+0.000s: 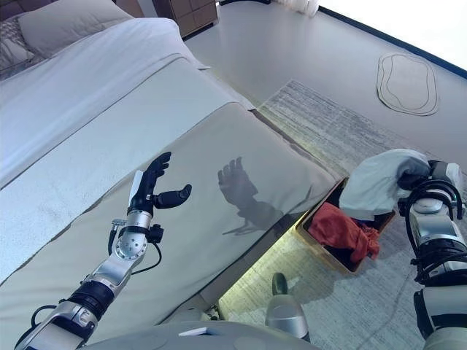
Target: Pick up the clothes from the bed and place them into the basket
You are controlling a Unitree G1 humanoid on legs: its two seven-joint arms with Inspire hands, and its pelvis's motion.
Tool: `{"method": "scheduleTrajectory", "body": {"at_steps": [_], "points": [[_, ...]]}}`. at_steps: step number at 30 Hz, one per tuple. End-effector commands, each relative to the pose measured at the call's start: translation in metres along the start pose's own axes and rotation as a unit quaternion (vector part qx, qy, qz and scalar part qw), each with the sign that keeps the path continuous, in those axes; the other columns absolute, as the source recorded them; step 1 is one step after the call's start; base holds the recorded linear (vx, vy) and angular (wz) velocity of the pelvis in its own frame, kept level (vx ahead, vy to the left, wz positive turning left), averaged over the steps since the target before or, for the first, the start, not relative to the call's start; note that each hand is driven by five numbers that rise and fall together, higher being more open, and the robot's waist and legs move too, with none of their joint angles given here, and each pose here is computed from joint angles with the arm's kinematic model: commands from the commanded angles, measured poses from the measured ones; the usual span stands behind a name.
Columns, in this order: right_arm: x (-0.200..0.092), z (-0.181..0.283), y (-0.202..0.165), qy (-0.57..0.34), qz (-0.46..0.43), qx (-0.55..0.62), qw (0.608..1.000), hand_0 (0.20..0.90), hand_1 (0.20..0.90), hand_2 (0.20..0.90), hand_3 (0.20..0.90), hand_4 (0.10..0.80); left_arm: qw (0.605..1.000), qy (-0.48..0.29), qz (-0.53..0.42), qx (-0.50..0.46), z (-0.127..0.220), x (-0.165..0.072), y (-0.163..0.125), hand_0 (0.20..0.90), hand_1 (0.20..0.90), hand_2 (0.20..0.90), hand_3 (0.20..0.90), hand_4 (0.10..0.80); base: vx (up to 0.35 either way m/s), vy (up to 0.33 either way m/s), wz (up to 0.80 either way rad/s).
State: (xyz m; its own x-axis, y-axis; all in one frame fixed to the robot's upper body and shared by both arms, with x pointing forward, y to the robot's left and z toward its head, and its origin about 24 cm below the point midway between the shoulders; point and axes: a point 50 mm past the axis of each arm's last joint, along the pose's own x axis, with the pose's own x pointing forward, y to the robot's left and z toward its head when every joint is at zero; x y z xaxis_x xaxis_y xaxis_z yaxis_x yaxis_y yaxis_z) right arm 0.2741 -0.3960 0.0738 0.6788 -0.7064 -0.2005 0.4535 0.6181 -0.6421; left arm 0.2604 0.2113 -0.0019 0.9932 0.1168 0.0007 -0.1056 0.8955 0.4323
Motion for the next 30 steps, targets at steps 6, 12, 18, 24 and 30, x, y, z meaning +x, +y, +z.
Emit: {"method": "scheduleTrajectory", "body": {"at_steps": [6,12,18,24,30], "points": [[0.010,0.025,-0.020,-0.036,-0.040,0.067,0.996,0.300,0.300,0.300,0.200,0.100,0.996,-0.089,0.012,-0.006,0.033,0.019,0.006,0.900,0.900,0.900,0.900,0.800,0.001,-0.006,0.00],[0.012,0.012,-0.018,-0.010,-0.025,0.084,0.996,0.300,0.300,0.300,0.200,0.100,0.994,-0.104,0.011,-0.012,0.041,0.023,0.006,0.900,0.900,0.900,0.900,0.800,-0.022,-0.011,0.01],[0.013,0.004,-0.020,0.009,-0.032,0.083,0.996,0.300,0.300,0.300,0.200,0.100,0.994,-0.111,0.010,-0.019,0.044,0.024,0.003,0.900,0.900,0.900,0.900,0.800,-0.019,-0.001,0.00],[0.012,-0.008,-0.017,0.022,-0.031,0.075,0.996,0.300,0.300,0.300,0.200,0.100,0.994,-0.110,-0.001,-0.018,0.044,0.022,0.001,0.900,0.900,0.900,0.900,0.800,0.000,0.000,0.00],[0.011,-0.018,-0.019,0.045,-0.049,0.051,0.996,0.900,0.900,0.900,0.900,0.800,0.994,-0.110,-0.005,-0.019,0.044,0.022,0.001,0.900,0.900,0.900,0.900,0.800,0.000,0.000,0.00]]}}
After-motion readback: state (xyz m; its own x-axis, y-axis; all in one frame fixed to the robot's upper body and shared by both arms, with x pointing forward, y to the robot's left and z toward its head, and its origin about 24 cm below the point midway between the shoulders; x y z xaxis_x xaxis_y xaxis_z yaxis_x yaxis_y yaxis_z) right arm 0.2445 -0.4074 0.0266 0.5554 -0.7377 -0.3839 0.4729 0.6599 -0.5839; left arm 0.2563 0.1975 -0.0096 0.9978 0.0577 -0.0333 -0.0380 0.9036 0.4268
